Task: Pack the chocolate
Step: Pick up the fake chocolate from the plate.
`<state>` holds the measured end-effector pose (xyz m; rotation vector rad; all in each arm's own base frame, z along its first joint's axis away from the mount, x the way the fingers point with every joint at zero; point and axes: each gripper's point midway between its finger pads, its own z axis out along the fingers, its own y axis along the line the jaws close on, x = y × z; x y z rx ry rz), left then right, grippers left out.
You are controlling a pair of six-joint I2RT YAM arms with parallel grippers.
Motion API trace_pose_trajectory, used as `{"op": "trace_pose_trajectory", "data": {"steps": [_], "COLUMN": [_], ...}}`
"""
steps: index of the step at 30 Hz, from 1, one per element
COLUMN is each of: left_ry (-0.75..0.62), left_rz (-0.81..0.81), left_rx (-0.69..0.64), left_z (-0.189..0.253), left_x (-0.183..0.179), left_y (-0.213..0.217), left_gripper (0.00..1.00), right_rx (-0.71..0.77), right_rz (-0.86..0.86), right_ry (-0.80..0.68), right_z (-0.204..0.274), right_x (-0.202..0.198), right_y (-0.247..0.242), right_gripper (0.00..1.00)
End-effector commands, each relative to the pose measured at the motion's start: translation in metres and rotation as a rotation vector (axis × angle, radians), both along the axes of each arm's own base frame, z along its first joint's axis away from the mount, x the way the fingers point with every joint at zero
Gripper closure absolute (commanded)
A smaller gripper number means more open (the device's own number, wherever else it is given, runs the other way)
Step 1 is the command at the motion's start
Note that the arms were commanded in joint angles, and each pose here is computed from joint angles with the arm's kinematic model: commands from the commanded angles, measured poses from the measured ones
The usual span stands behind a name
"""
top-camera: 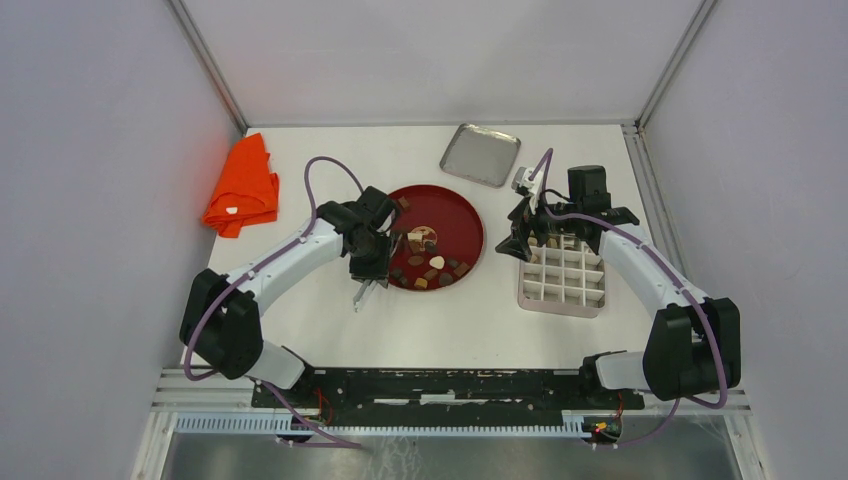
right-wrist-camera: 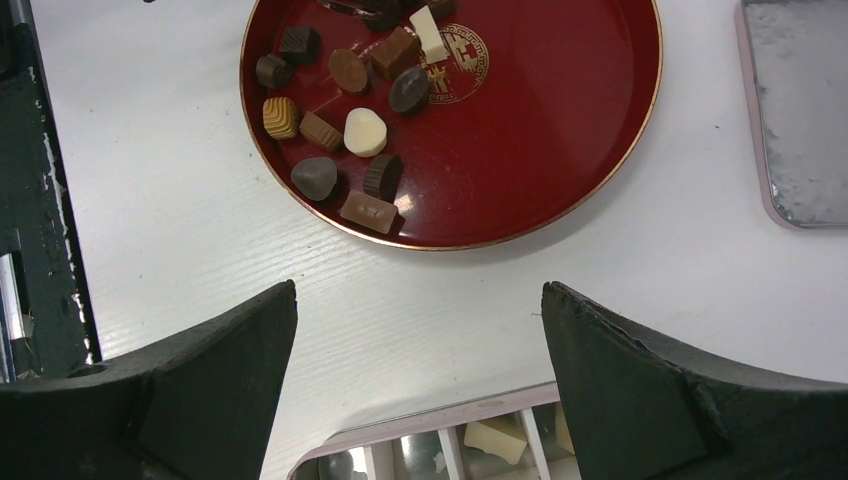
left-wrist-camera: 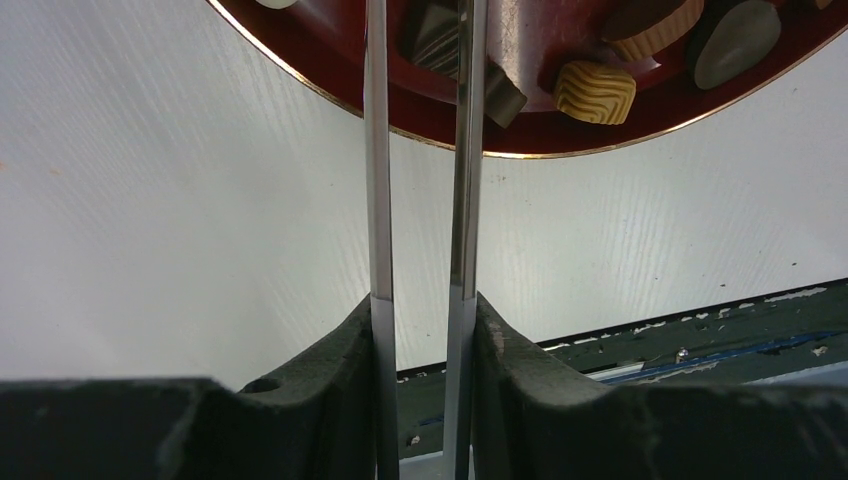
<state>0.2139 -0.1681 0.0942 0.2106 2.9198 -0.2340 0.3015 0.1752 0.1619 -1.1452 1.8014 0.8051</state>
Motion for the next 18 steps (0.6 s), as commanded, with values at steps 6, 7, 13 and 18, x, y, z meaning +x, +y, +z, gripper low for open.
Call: {"op": "trace_pose_trajectory", "data": {"steps": [6, 7, 13, 18], "left_ry": [-0.078, -0.078, -0.083, -0.098], "left_rz": [-0.046, -0.045, -0.043, -0.039], "left_rx": [-0.088, -0.088, -0.087, -0.086], "left_z": [0.033, 0.034, 0.035, 0.039], "left_x": [0.005, 0.005, 0.003, 0.005], "left_y": [-0.01, -0.009, -0.008, -0.007], "left_gripper": [0.98, 0.98, 0.98, 0.98], "right_rx": [0.021, 0.022, 0.021, 0.02], "right_rz": [0.031, 0.031, 0.031, 0.03], "right_ry": [-0.033, -0.033, -0.033, -0.031], "right_z": [0.014, 0.014, 0.014, 0.014], "right_x": [0.004, 0.004, 0.004, 0.004], "right_y": [0.005, 0.005, 0.005, 0.005], "right_gripper": [0.02, 0.02, 0.02, 0.02]}}
